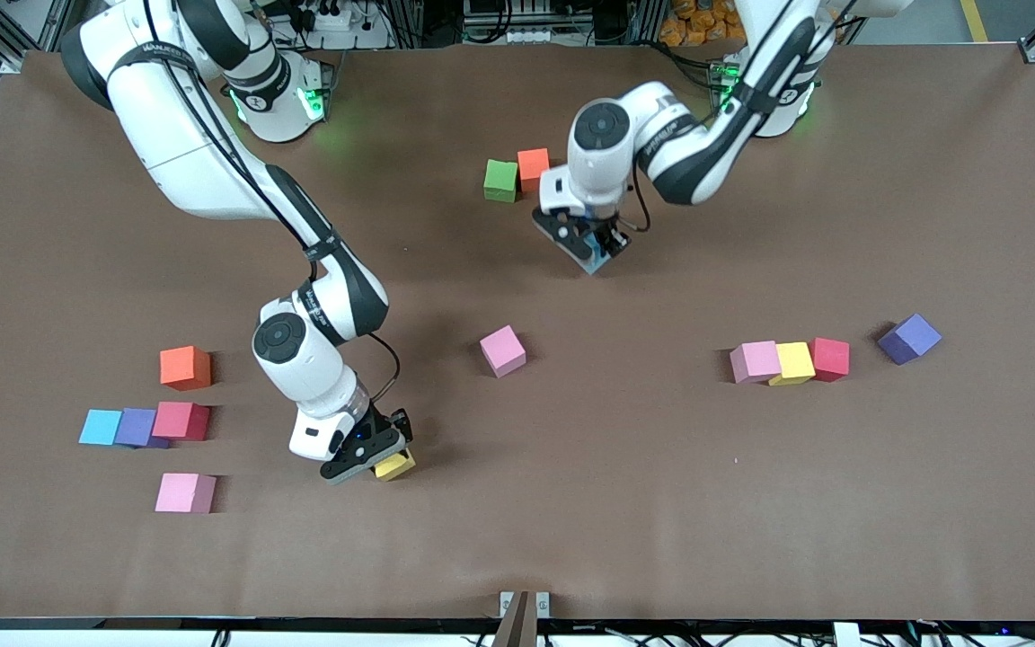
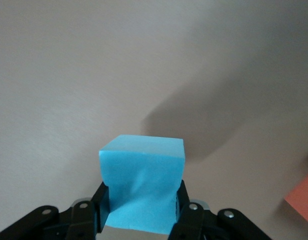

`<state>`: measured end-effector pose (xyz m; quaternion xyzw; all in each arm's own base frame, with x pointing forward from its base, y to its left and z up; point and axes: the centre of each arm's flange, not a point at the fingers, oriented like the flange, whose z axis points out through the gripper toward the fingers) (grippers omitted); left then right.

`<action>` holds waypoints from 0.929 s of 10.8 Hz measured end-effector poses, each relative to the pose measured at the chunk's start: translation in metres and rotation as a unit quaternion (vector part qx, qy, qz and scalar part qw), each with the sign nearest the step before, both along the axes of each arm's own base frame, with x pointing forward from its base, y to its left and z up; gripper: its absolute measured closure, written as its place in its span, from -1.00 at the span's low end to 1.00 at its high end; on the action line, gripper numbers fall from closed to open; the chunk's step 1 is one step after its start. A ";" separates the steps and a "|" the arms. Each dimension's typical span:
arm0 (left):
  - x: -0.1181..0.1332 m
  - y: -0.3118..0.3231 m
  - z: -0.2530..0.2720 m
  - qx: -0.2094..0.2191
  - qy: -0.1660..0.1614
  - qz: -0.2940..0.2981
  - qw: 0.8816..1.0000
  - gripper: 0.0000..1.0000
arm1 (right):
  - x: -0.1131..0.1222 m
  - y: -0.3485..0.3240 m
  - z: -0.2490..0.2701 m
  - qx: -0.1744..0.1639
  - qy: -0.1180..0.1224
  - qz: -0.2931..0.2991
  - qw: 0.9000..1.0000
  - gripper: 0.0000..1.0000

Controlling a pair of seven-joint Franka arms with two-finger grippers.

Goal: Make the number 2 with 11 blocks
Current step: 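Place the cyan cube against the orange cube with the left gripper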

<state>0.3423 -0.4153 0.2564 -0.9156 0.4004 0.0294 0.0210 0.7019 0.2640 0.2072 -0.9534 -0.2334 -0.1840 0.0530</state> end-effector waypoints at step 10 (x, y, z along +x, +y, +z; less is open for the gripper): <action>-0.094 -0.019 -0.011 -0.019 -0.032 -0.125 0.991 -0.08 | -0.006 -0.030 0.072 -0.025 0.134 -0.037 0.990 -0.07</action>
